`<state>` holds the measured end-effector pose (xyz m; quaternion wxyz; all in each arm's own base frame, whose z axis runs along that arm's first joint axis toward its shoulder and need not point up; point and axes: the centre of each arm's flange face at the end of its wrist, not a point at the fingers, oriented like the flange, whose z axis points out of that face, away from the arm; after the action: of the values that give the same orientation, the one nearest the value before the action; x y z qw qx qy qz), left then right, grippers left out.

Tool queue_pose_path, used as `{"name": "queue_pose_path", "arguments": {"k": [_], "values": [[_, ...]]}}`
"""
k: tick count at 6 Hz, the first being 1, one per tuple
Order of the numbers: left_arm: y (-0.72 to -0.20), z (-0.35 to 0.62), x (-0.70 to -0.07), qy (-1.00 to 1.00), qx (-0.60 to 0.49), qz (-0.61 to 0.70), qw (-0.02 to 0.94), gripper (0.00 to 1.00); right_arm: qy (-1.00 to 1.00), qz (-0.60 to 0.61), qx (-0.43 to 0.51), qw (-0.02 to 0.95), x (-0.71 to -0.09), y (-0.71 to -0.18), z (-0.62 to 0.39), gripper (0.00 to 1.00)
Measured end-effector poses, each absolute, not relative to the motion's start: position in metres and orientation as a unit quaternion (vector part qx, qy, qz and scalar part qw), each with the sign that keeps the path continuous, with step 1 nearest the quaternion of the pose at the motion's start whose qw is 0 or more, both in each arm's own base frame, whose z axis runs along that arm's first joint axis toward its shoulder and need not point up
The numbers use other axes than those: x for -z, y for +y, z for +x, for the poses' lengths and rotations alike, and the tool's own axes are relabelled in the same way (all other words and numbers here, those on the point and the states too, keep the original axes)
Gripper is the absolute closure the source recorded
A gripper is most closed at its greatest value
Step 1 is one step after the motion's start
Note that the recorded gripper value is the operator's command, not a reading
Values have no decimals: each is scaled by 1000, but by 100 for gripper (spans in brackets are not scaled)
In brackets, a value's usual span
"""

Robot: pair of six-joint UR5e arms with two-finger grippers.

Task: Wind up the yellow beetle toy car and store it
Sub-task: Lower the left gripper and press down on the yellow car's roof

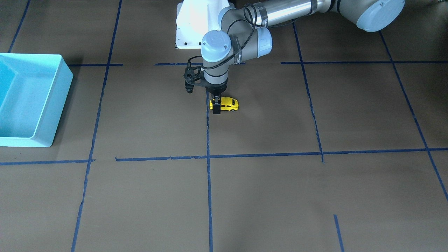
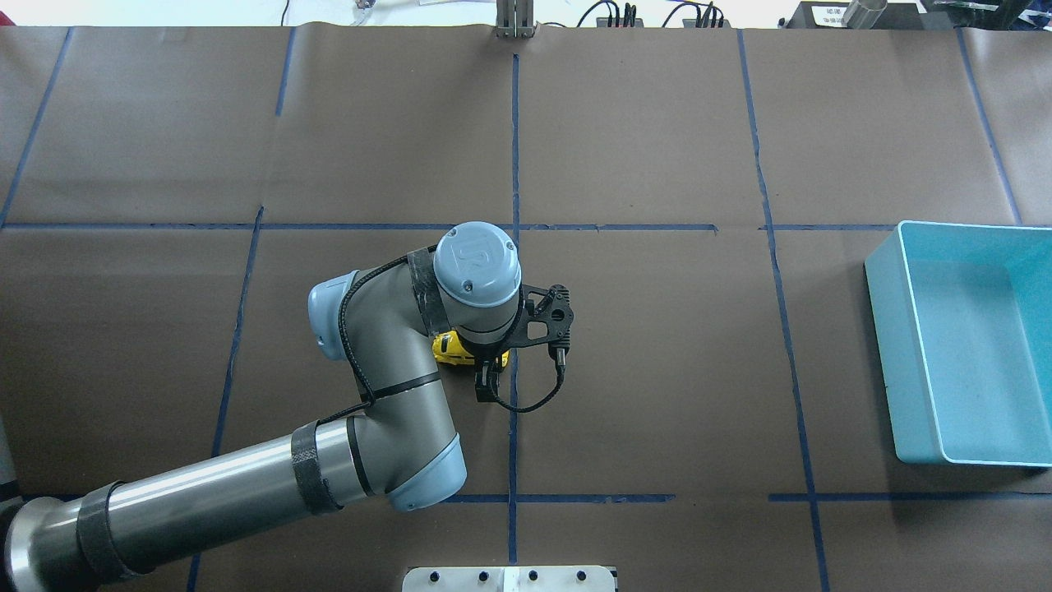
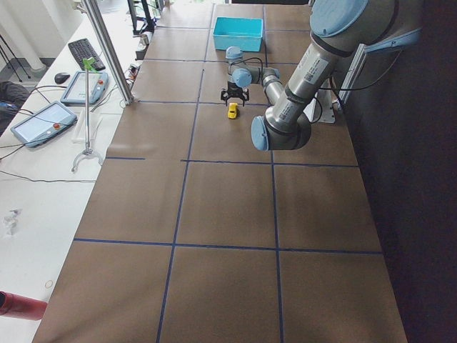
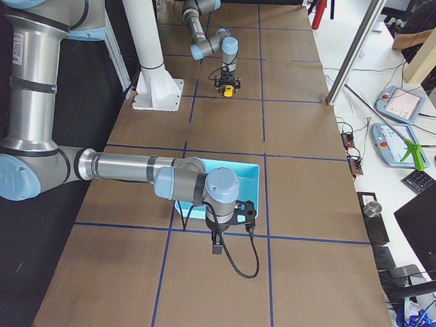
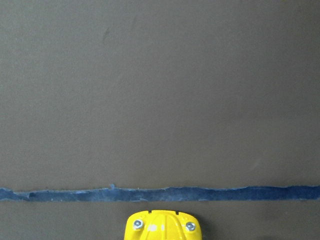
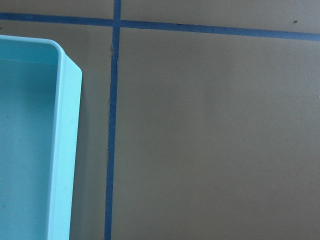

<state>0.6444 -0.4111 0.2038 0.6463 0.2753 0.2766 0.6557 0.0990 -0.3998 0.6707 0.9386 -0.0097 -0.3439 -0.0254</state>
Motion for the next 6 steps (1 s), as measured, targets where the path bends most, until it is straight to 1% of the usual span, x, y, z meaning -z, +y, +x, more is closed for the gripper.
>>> {"name": "queue_pose_path", "arguments": {"k": [2,3,4,5,6], "values": [[-412,646,-204,277,-656,280,644,22,-344,-10,25,939,-671,-400,99,0],[-412,644,-203,278,-656,281,642,24,-344,-10,25,938,-671,-400,99,0],[-412,642,-201,279,-657,283,641,33,-344,-10,24,939,-671,-400,99,0],[-412,640,-200,280,-656,284,640,51,-344,-11,24,939,-671,-400,99,0],[-412,639,-202,279,-656,284,641,76,-344,-11,24,939,-671,-400,99,0]]}}
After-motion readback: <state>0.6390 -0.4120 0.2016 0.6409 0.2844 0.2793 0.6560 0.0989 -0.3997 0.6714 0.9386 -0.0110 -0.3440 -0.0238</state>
